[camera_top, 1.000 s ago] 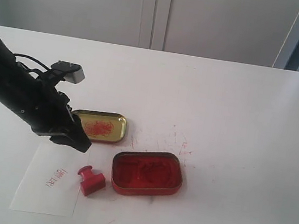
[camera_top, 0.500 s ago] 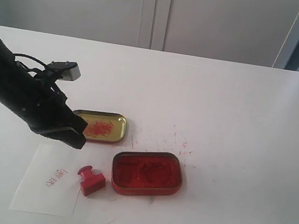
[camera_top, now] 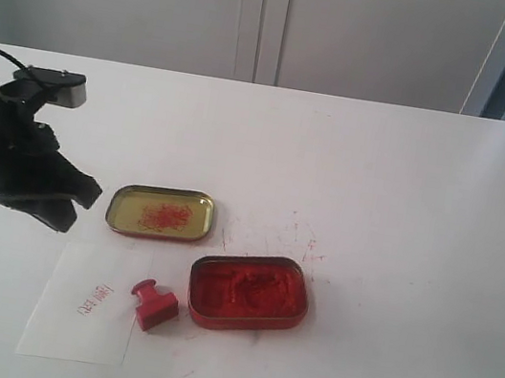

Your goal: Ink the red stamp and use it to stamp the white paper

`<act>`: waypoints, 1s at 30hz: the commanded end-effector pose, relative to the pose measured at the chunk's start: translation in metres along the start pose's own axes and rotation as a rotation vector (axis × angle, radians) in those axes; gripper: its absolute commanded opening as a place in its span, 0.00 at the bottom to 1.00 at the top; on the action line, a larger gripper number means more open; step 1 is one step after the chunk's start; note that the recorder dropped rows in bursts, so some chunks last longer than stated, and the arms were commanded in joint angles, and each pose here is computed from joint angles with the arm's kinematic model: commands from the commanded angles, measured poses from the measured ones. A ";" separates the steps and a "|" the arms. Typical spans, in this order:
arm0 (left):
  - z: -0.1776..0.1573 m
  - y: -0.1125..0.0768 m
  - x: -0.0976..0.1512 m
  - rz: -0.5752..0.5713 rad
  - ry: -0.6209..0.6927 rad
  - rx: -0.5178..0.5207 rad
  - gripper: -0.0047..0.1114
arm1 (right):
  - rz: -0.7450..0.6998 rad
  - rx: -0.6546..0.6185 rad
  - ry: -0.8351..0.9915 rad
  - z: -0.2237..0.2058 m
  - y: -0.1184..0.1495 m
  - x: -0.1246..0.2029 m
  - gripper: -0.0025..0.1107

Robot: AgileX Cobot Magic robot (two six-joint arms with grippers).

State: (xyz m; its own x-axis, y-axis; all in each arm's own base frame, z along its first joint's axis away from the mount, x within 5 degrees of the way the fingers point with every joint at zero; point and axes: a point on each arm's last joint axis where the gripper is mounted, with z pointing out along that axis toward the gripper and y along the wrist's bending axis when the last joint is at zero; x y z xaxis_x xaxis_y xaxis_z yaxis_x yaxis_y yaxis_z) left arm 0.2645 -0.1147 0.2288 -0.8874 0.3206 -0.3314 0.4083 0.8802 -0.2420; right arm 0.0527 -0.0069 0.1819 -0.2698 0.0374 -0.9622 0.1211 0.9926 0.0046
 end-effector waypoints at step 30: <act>-0.058 0.028 0.068 -0.080 -0.010 -0.143 0.04 | -0.010 -0.004 -0.014 0.000 0.000 0.000 0.02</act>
State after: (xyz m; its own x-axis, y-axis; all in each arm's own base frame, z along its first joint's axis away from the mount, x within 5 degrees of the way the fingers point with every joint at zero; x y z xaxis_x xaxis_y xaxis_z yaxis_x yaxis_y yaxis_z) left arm 0.2136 -0.0501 0.2525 -0.9166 0.2492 -0.3128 0.2846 0.9559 -0.0723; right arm 0.0527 -0.0069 0.1819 -0.2698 0.0374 -0.9622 0.1211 0.9926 0.0046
